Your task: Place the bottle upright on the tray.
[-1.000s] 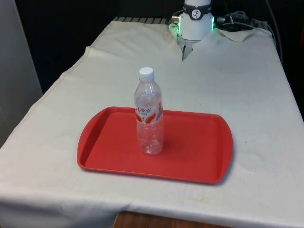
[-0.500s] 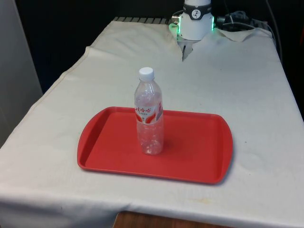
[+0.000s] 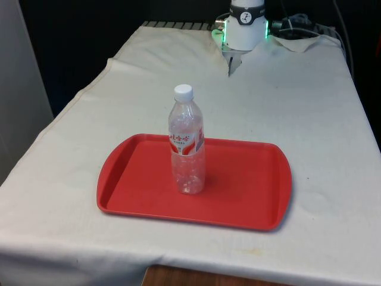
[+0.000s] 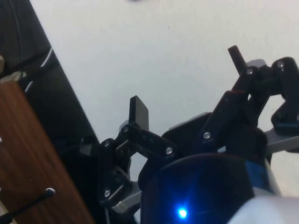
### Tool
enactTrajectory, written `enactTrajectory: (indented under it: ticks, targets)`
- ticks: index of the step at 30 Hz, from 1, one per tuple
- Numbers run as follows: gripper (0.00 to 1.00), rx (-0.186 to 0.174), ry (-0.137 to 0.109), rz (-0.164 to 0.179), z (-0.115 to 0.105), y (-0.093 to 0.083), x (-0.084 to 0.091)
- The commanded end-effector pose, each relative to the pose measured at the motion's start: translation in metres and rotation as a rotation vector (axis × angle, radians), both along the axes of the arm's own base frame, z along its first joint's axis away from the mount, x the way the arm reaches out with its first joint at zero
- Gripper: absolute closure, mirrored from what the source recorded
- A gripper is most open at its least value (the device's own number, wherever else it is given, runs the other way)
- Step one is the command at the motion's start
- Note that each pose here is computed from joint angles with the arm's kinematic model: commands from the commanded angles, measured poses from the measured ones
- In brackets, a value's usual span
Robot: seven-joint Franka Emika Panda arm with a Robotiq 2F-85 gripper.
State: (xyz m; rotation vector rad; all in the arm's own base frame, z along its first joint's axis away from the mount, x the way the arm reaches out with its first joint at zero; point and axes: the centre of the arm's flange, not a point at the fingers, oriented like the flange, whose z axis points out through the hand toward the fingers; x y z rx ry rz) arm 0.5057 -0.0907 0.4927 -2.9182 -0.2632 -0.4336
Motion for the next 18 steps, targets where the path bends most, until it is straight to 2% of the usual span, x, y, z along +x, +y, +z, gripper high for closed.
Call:
enactTrajectory:
  ticks: [1,2,3,7,9,10,11,17,18]
  targets:
    - [0.0,-0.02,0.008,-0.002,0.0014,0.0,-0.0012]
    - [0.0,-0.005,0.0,0.002,0.0004,-0.0002,-0.0002]
    - [0.0,-0.031,0.01,-0.001,0.0012,-0.0009,-0.0014]
    - [0.0,-0.055,0.015,0.004,0.0019,-0.0014,-0.0019]
    - [0.0,-0.061,0.015,0.006,0.0024,-0.0016,-0.0022]
    - [0.0,-0.048,0.007,0.009,0.0015,-0.0013,-0.001]
    - [0.0,-0.072,0.015,0.007,0.0029,-0.002,-0.0023]
    - [0.0,-0.107,0.021,0.014,0.0035,-0.0033,-0.0034]
    - [0.0,-0.096,0.014,0.02,0.0031,-0.0026,-0.0021]
